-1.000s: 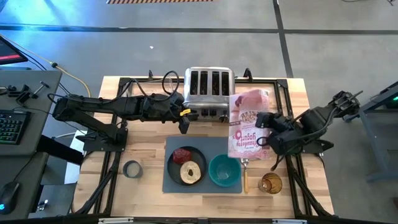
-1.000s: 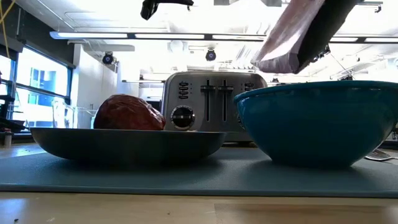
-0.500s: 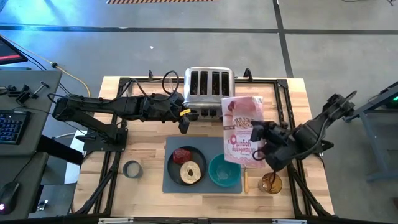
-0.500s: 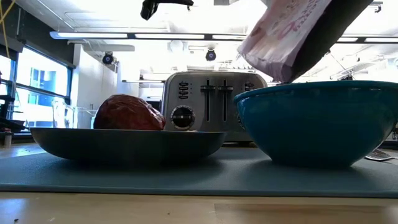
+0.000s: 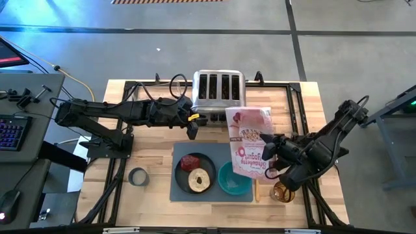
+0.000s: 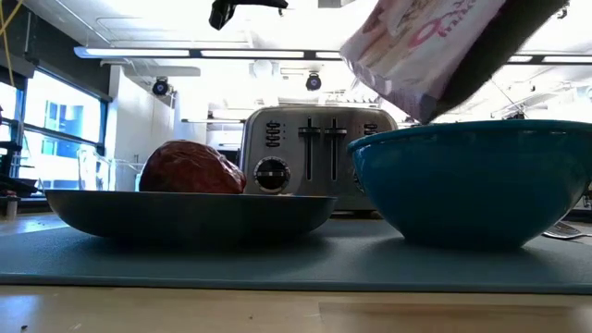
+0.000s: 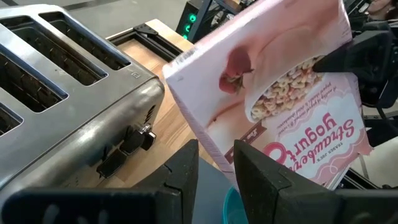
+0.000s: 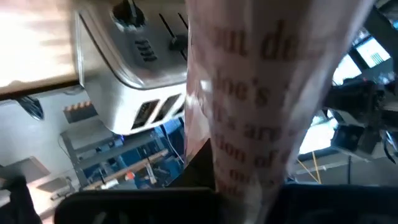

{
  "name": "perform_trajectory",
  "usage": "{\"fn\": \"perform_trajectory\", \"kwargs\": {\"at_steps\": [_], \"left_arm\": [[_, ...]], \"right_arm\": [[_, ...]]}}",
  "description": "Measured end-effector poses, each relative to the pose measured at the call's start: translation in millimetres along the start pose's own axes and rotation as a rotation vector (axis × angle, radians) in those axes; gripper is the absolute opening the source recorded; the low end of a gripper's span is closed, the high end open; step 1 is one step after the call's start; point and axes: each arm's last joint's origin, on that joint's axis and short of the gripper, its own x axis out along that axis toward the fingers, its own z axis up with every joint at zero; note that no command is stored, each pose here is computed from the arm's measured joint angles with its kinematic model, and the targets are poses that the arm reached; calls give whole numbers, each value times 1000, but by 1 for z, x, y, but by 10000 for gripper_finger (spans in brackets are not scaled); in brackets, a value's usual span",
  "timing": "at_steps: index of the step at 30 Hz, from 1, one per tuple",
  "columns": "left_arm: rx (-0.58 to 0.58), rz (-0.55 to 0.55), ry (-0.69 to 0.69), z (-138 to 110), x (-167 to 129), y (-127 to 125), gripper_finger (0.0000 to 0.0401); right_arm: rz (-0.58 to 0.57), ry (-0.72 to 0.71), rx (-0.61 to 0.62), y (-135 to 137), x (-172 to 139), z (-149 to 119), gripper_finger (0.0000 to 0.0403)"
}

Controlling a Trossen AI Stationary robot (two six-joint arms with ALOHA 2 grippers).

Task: Arrange a breakfast setting
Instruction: Pour the cereal from the pink cereal box into the blue bowl

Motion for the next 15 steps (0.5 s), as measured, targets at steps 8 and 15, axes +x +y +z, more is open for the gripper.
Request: {"fn": "perform_trajectory", "kwargs": {"at_steps": [8,15], "left_arm": [[0,0,1,0,0,0,90],[1,0,2,0,0,0,90]], "right_arm": [[-25,-4,-62,-4,-2,6,0],[-32,-2,-56,-5,-1,7,0]]}}
